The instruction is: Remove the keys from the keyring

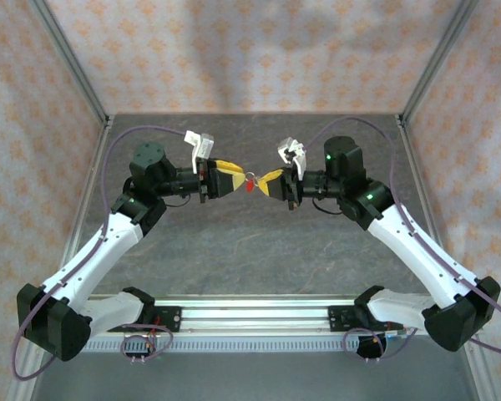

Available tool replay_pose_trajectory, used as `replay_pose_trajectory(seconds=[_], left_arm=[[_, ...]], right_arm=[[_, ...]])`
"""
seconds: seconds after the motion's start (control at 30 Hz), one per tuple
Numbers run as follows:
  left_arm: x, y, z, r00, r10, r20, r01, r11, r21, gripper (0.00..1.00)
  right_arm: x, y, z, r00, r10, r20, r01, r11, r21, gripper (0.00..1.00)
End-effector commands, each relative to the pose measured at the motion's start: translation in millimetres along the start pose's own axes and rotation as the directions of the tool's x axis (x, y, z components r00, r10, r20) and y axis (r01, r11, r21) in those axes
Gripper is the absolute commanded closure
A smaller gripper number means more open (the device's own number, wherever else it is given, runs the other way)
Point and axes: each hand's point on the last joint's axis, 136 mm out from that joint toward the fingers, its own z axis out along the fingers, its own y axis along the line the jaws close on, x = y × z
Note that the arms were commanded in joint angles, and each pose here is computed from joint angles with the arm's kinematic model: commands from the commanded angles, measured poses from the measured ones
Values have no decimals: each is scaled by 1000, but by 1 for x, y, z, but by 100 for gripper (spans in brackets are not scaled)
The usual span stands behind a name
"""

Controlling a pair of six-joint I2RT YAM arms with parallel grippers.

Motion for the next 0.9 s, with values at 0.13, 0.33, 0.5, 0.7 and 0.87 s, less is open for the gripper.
replay_pose_trajectory(seconds=[0.13,0.33,0.5,0.7,0.87], left_arm=[[0,-2,-6,999,50,-16,-50,998,-36,60],[5,-1,-8,997,63,-41,-65,997,-49,56],[7,-1,-8,996,64,-63,-67,997,-49,52],[11,0,-6,994,63,-91,-67,997,-42,50],[11,-1,-4,993,57,-107,-61,998,-26,48]], right_arm=[[-6,6,-5,999,-15,-43,15,1000,-5,100],[4,2,1,993,14,-118,-16,1000,-15,100],[6,3,2,987,19,-158,-23,999,-25,100],[7,2,3,984,18,-177,-24,999,-30,100],[8,5,4,982,20,-188,-30,998,-52,100]])
